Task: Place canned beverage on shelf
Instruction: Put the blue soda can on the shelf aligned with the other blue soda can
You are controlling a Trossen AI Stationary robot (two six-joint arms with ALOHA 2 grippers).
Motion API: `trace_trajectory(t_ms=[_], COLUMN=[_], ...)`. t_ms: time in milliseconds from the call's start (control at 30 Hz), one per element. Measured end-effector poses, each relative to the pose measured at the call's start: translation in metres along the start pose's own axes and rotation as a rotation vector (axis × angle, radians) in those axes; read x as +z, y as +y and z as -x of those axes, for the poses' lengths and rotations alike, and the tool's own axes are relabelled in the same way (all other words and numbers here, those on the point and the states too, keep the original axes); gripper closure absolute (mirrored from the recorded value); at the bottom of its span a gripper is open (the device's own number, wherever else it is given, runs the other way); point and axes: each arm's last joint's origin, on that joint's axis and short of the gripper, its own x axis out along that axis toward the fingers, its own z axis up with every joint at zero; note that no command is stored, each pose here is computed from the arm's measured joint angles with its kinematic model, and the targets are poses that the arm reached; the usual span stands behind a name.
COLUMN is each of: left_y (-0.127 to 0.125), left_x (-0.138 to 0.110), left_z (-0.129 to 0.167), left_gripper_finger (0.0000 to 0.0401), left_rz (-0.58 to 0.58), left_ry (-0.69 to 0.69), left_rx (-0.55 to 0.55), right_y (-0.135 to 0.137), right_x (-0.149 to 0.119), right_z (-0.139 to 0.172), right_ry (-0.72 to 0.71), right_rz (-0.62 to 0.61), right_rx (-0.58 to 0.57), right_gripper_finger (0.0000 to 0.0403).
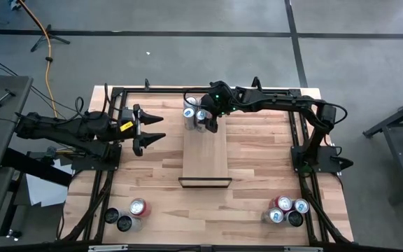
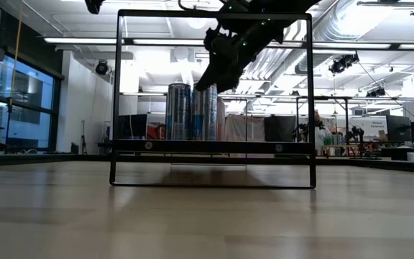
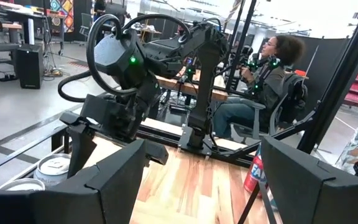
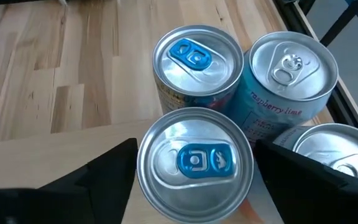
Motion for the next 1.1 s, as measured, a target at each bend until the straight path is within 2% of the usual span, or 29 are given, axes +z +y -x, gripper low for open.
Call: trace_trajectory(t_ms=[200, 400, 600, 733, 867, 1100], left_y=[0.000, 0.001, 0.001, 0.001, 0.002, 0.002], left_x=[0.000, 0.000, 0.000, 0.000, 0.000, 0.000], left_z=[0.000, 0.000, 0.000, 0.000, 0.000, 0.000], left_gripper_finger=[0.0123, 0.0123, 0.0123, 0.0123, 0.0123, 0.0123], left_rz=[0.001, 0.000, 0.000, -0.001, -0.001, -0.001], left_ry=[-0.002, -0.004, -0.004, -0.006, -0.011, -0.015], left_rx=[0.010, 0.021, 0.022, 0.032, 0.054, 0.073], right_y=[0.002, 0.004, 0.014, 0.026, 0.037, 0.037], right_x=[-0.001, 0.002, 0.010, 0.008, 0.005, 0.003], right_z=[0.000, 0.008, 0.022, 0.018, 0.010, 0.002], right_ry=[0.016, 0.006, -0.036, -0.015, 0.006, 0.004], right_rz=[0.000, -0.107, -0.134, -0.204, -0.182, -0.230], right_rx=[0.000, -0.019, -0.165, -0.202, -0.273, -0.306], right_gripper_finger=[0.0184, 0.0184, 0.0184, 0.0184, 0.0184, 0.0184])
